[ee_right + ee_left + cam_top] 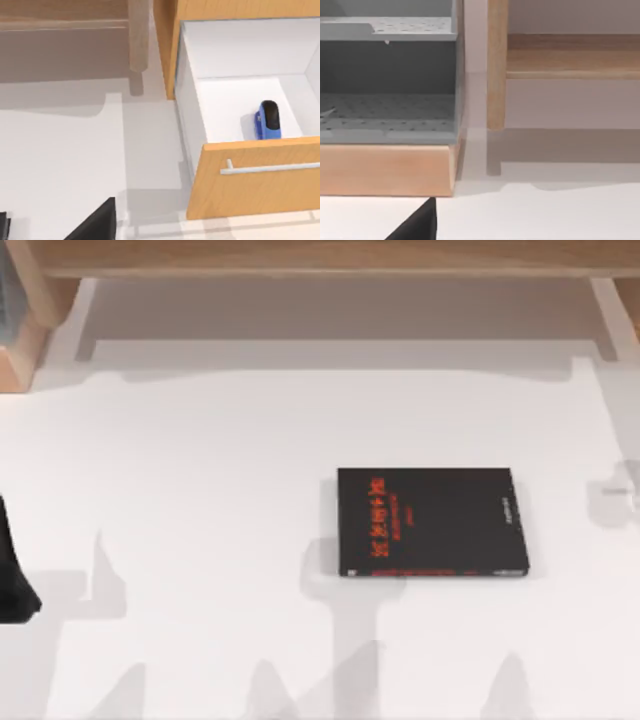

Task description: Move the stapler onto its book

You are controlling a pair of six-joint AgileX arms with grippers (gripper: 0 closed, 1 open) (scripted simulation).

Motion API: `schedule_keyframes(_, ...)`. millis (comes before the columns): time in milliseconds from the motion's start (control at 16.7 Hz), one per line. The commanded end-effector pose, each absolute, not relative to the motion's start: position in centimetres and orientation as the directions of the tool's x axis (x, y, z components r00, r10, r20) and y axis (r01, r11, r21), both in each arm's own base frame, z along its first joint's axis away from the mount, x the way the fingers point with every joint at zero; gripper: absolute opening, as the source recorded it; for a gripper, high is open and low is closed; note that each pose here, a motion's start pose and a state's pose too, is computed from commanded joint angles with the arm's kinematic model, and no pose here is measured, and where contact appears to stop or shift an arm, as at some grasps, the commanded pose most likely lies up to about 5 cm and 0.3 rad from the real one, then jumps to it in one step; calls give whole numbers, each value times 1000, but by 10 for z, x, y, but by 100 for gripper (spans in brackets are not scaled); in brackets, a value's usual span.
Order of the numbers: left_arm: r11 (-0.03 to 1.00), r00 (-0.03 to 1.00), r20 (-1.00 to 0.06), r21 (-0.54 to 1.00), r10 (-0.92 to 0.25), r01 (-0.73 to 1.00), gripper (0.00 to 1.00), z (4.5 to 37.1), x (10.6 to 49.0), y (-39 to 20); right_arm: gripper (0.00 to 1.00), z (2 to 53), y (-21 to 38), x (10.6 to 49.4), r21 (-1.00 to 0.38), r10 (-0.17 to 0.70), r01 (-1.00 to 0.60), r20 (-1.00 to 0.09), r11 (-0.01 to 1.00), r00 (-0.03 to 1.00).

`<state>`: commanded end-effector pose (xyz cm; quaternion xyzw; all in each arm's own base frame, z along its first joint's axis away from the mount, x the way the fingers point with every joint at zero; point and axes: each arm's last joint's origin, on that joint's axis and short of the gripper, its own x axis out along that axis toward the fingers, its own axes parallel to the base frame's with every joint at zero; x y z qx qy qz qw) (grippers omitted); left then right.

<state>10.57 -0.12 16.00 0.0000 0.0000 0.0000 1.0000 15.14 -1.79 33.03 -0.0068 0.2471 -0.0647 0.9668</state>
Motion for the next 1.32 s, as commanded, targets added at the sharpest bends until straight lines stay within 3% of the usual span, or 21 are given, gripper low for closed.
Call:
schedule_keyframes(180, 1000, 1000, 0, 0, 0, 0, 100, 160, 106, -1, 100, 376, -34, 212, -65, -157, 150, -629, 987, 762)
schedule_keyframes(360, 1000, 1000, 0, 0, 0, 0, 100, 160, 106, -1, 100, 388, -62, 289, -80, -171, 171, -761, 982, 626)
schedule_keyframes(540, 1000, 1000, 0, 0, 0, 0, 100, 160, 106, -1, 100, 361, -100, 364, -82, -159, 181, -870, 980, 467)
schedule_keyframes(720, 1000, 1000, 0, 0, 0, 0, 100, 160, 106, -1, 100, 303, -138, 420, -65, -118, 183, -948, 981, 295)
schedule_keyframes(960, 1000, 1000, 0, 0, 0, 0, 100, 160, 106, -1, 100, 225, -172, 460, -27, -50, 173, -990, 985, 134)
schedule_keyframes(1320, 1000, 1000, 0, 0, 0, 0, 100, 160, 106, -1, 100, 181, -177, 480, 2, -12, 142, -995, 990, 99)
